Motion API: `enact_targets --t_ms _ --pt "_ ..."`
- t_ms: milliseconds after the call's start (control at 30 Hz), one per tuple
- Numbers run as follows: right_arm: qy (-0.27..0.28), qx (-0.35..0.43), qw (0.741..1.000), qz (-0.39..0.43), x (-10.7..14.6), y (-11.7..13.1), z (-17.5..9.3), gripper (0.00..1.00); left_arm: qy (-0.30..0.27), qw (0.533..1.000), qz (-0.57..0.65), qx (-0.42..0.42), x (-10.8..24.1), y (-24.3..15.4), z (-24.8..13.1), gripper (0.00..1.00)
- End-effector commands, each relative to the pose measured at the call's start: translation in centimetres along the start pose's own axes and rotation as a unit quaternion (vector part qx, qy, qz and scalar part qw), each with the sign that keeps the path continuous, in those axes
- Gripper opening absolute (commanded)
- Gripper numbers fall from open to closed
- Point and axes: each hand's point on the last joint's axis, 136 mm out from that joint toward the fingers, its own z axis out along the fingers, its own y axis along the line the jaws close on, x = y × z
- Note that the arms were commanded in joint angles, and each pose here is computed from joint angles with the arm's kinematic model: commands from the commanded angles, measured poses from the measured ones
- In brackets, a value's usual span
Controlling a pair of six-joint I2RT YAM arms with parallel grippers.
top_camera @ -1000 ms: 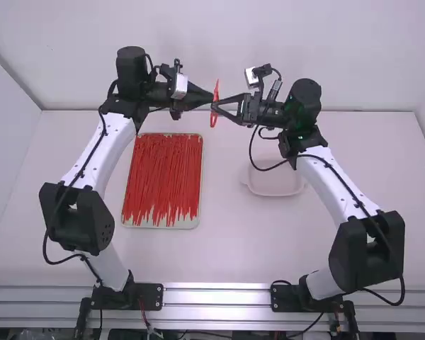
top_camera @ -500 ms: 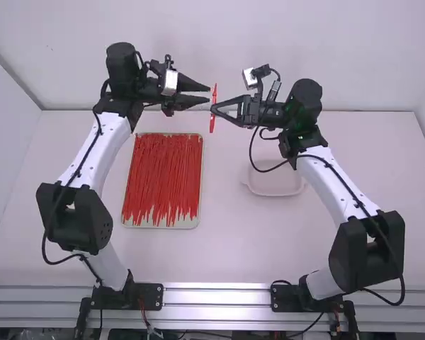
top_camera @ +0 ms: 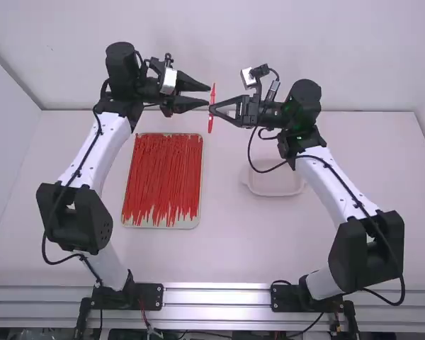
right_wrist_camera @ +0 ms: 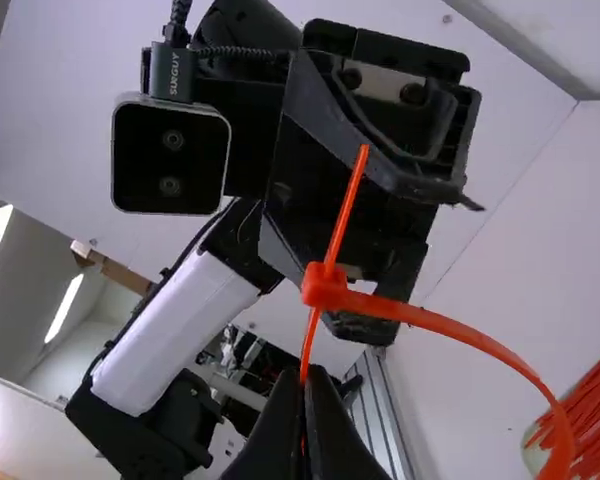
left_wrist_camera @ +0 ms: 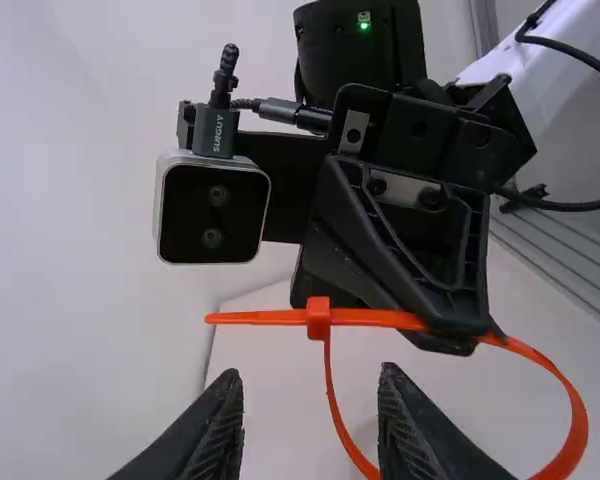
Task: Fasten the cable tie
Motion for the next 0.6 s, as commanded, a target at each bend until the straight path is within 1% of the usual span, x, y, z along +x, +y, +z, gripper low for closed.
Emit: enact_targets --t_ms 0,100,267,333,367,433,567 --pt "0.006 -0.008 1.0 -0.011 0.07 0.93 0.33 0.0 -0.009 1.0 0.004 0.019 -0.88 -0.73 0.7 0.3" --pt "0.006 -0.008 1.0 -0.01 0.08 0.91 0.31 0.0 -0.011 1.0 0.005 0.024 -0.98 -0.93 1.17 0.27" --pt "0.007 -0.008 1.0 -0.011 0.09 0.94 0.31 0.0 -0.012 1.0 0.004 0.026 -0.99 -0.98 1.26 0.25" --pt "0.006 -0.008 1.0 -0.011 0.08 0.92 0.31 0.0 -0.011 1.0 0.004 0.025 -0.98 -0.95 1.21 0.22" --pt "0.006 -0.008 1.0 -0.011 0.07 0.93 0.31 0.0 -0.011 1.0 0.004 0.024 -0.96 -0.91 1.12 0.2" --pt "0.007 -0.008 1.0 -0.01 0.1 0.92 0.31 0.0 -0.011 1.0 0.004 0.024 -0.96 -0.9 1.11 0.03" --pt "0.005 -0.007 1.0 -0.01 0.05 0.91 0.31 0.0 -0.012 1.0 0.005 0.027 -1.03 -1.04 1.41 0.02"
